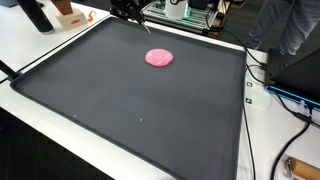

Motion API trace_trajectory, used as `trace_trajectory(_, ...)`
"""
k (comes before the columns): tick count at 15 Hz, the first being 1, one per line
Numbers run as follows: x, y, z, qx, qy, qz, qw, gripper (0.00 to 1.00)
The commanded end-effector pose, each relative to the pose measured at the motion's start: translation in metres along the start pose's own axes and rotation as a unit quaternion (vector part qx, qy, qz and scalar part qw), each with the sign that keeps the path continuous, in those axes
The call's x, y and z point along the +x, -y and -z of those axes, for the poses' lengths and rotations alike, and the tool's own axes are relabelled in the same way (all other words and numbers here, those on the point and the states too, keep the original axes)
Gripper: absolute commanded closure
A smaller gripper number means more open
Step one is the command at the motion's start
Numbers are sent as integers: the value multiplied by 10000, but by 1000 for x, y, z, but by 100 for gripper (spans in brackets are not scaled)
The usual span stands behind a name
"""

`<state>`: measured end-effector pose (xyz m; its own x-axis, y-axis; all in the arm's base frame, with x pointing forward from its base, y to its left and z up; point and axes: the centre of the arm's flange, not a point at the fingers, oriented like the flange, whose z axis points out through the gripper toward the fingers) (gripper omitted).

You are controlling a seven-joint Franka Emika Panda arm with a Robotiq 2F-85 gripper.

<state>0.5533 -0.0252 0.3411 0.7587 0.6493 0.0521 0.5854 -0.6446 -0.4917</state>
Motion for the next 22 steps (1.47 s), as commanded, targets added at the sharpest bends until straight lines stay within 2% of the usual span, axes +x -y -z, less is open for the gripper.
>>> trace_trajectory(1, 9, 33, -7, -599, 375, -90, 9975, 97)
trace_trajectory(5, 32, 55, -16, -1278, 389, -425, 9901, 97)
trace_trajectory(7, 42, 65, -24, -1667, 356, -648, 9832, 97)
trace_trajectory(13, 61, 94, -49, -2423, 328, -1334, 9604, 97)
trace_trajectory(19, 67, 119, -62, -2784, 345, -1801, 9428, 97)
trace_trajectory(20, 68, 121, -61, -2741, 401, -1815, 9436, 97)
trace_trajectory(21, 78, 110, -59, -2638, 323, -1713, 9487, 88)
trace_trajectory(22, 77, 113, -60, -2641, 327, -1729, 9483, 88)
